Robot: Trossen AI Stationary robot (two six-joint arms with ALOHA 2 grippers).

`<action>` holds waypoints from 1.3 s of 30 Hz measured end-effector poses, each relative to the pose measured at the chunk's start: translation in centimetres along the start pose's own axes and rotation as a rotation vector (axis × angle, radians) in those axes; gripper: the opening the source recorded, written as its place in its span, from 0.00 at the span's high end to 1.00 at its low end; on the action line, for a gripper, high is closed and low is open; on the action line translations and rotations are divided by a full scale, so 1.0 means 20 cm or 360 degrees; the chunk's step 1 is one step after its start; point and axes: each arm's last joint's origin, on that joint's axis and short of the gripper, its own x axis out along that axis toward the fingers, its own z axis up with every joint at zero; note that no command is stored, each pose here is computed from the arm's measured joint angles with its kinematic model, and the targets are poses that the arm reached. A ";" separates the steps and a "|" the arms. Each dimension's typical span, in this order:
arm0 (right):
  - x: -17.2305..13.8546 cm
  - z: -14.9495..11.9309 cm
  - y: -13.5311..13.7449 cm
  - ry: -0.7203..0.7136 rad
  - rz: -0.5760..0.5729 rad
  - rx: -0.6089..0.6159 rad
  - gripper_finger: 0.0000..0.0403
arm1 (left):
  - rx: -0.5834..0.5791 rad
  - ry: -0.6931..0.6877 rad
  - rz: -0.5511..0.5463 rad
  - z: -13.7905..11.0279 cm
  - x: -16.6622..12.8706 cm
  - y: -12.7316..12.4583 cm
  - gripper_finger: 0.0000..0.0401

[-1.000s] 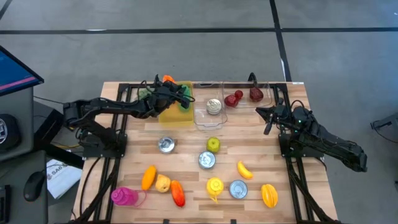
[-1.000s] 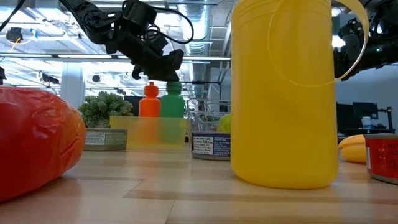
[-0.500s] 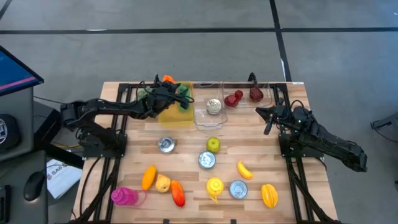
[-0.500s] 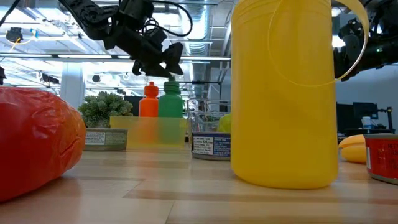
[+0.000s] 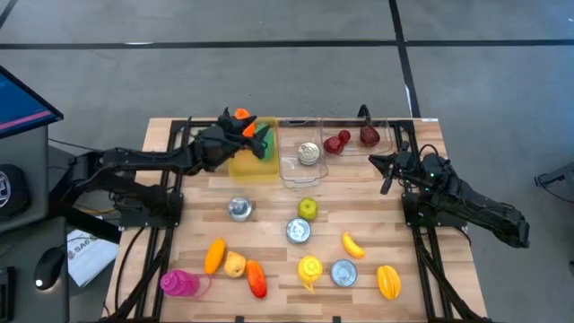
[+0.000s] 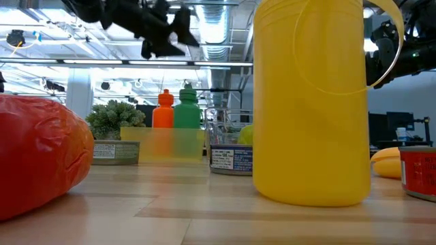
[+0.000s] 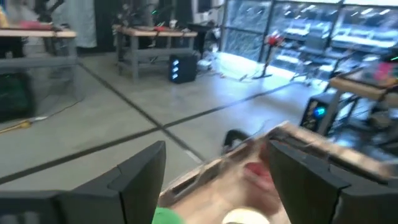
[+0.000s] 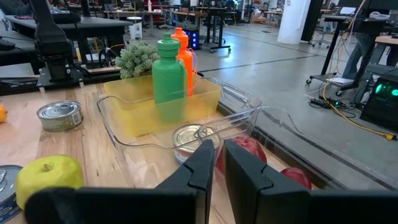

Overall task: Pick & Place Food Item
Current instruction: Put the yellow bottle into the yellow bin

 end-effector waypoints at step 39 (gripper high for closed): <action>0.00 0.00 0.00 -0.0002 0.0000 0.0001 0.92 | 0.0288 0.0191 -0.1451 -0.43 -0.34 -0.70 0.56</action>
